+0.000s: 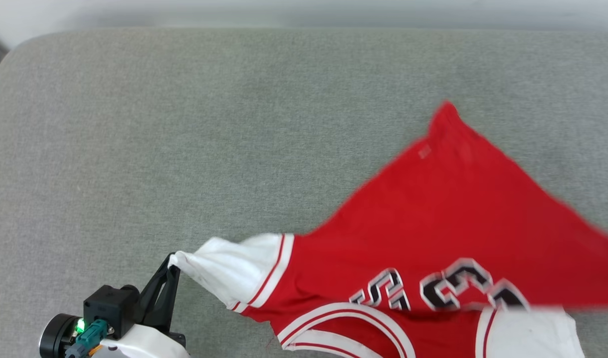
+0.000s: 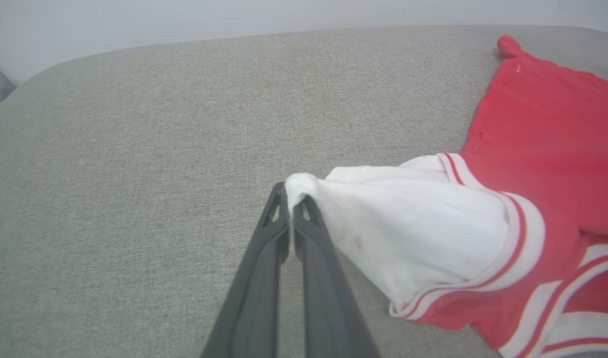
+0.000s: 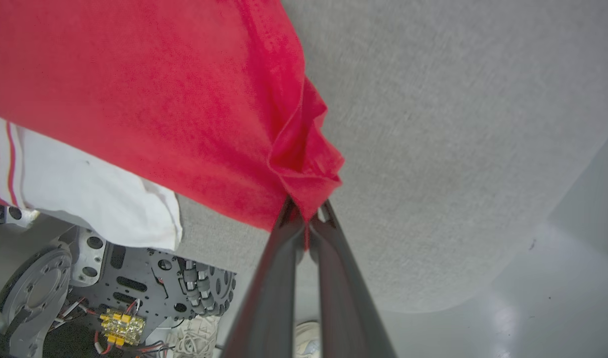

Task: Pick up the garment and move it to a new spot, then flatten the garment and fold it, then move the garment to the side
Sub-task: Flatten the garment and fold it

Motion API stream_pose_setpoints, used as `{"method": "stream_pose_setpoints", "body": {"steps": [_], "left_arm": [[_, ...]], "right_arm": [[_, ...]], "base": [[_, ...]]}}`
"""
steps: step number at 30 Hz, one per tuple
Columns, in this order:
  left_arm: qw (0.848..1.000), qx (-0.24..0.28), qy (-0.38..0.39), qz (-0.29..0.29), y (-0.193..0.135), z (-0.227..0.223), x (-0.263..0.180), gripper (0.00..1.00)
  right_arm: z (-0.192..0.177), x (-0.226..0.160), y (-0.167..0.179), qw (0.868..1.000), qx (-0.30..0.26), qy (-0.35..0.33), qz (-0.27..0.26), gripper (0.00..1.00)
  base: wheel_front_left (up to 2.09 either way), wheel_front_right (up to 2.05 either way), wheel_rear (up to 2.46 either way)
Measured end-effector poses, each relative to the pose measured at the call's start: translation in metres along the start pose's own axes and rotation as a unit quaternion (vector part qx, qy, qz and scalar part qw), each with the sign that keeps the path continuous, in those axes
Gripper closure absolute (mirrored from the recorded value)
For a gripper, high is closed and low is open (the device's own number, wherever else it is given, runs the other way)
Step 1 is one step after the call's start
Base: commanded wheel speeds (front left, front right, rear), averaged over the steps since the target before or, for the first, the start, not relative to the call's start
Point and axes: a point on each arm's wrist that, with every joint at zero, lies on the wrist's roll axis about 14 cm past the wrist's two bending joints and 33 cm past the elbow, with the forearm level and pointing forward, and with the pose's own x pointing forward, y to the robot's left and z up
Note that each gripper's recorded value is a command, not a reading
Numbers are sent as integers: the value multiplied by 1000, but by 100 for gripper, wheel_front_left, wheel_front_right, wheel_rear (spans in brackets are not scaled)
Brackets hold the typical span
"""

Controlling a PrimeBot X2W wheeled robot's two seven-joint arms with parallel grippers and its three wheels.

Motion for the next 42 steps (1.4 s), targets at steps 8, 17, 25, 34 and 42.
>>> {"method": "stream_pose_setpoints", "body": {"steps": [8, 17, 25, 34, 42], "left_arm": [[1000, 3, -1, -7, -4, 1, -1, 100], [1000, 5, 11, -7, -2, -7, 3, 100], [1000, 7, 1, -8, -4, -2, 1, 100], [1000, 9, -6, -13, -7, 2, 4, 100], [1000, 9, -2, -17, -8, -2, 16, 100]], "right_arm": [[-111, 19, 35, 993, 64, 91, 49, 100], [-129, 46, 70, 989, 94, 90, 75, 92], [-43, 21, 47, 993, 90, -58, 49, 0], [77, -38, 39, 981, -19, -190, 20, 0], [126, -9, 45, 988, -78, -134, 15, 0]], "base": [[0, 0, 0], [0, 0, 0], [0, 0, 0], [0, 0, 0], [0, 0, 0]]}}
